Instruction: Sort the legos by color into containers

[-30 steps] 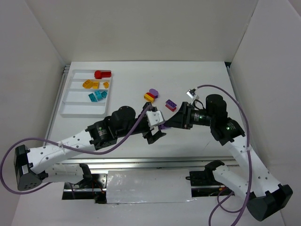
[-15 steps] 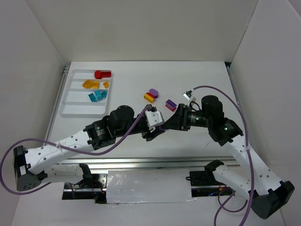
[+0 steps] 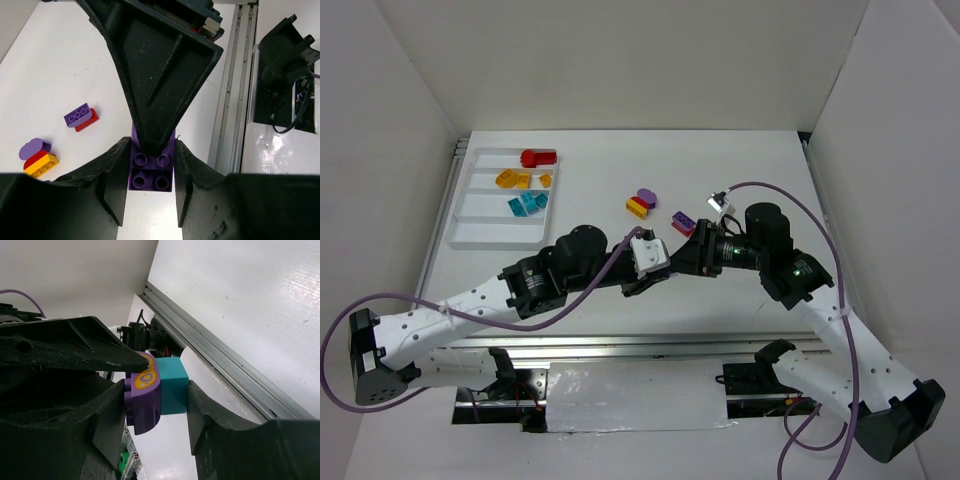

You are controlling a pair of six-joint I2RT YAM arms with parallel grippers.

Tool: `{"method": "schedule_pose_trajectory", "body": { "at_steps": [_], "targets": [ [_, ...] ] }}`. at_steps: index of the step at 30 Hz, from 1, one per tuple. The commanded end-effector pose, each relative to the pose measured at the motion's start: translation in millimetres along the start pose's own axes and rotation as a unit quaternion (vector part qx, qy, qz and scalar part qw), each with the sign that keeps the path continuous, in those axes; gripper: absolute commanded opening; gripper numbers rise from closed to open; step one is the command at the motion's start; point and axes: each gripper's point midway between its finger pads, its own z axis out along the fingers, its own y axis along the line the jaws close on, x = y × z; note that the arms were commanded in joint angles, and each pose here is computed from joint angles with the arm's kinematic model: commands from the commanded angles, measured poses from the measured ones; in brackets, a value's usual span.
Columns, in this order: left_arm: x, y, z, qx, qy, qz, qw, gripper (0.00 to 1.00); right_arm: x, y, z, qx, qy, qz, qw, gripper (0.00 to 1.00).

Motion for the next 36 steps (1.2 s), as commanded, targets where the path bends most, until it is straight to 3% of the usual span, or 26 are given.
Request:
{"method": "schedule_pose_trajectory", "body": {
  "at_steps": [1, 2, 3, 4, 6, 11, 12, 17, 24, 29, 36],
  "targets": [
    [-19.0, 6.2, 0.3, -0.012, -0.027, -0.007, 1.000, 0.00, -7.6, 36.8, -6.4, -0.079, -0.016, -0.034, 0.996, 0.11],
    [-19.2, 6.7, 0.7, -0.014, -0.029, -0.012, 0.999, 0.00, -6.6, 39.8, -7.1, -0.089, -0.014, -0.037, 0.995, 0.49],
    [-17.4, 7.8, 0.2, -0.020, -0.028, -0.016, 0.999, 0.00, -5.5, 41.0, -8.7, -0.095, -0.016, -0.035, 0.995, 0.69],
    [-17.7, 9.0, -1.5, -0.025, -0.030, -0.020, 0.999, 0.00, -8.2, 45.2, -9.7, -0.105, -0.026, -0.044, 0.993, 0.82],
    [-14.6, 13.0, -3.0, -0.041, -0.034, -0.030, 0.998, 0.00, -9.8, 44.9, -12.9, -0.111, -0.040, -0.047, 0.992, 0.92],
    [-21.3, 27.1, -18.8, -0.080, -0.075, -0.089, 0.990, 0.00, -23.2, 44.9, -26.0, -0.139, -0.104, -0.088, 0.981, 0.94],
    [-27.8, 30.2, -24.6, -0.085, -0.089, -0.101, 0.987, 0.00, -27.1, 56.3, -33.9, -0.161, -0.128, -0.126, 0.970, 0.94],
    [-53.1, 50.5, -53.6, -0.136, -0.142, -0.223, 0.955, 0.00, -30.5, 46.2, -36.8, -0.172, -0.191, -0.223, 0.940, 0.97],
    [-85.0, 26.2, -66.1, -0.044, -0.149, -0.365, 0.918, 0.00, -19.0, 64.7, -40.9, -0.264, -0.193, -0.275, 0.904, 0.94],
    [-104.3, 6.8, -71.2, 0.041, -0.185, -0.383, 0.904, 0.00, -3.0, 88.9, -53.5, -0.345, -0.165, -0.295, 0.876, 0.93],
    [-111.9, -7.0, -65.6, 0.117, -0.190, -0.398, 0.890, 0.00, -8.1, 92.1, -51.2, -0.339, -0.165, -0.282, 0.882, 0.88]
  ]
}}
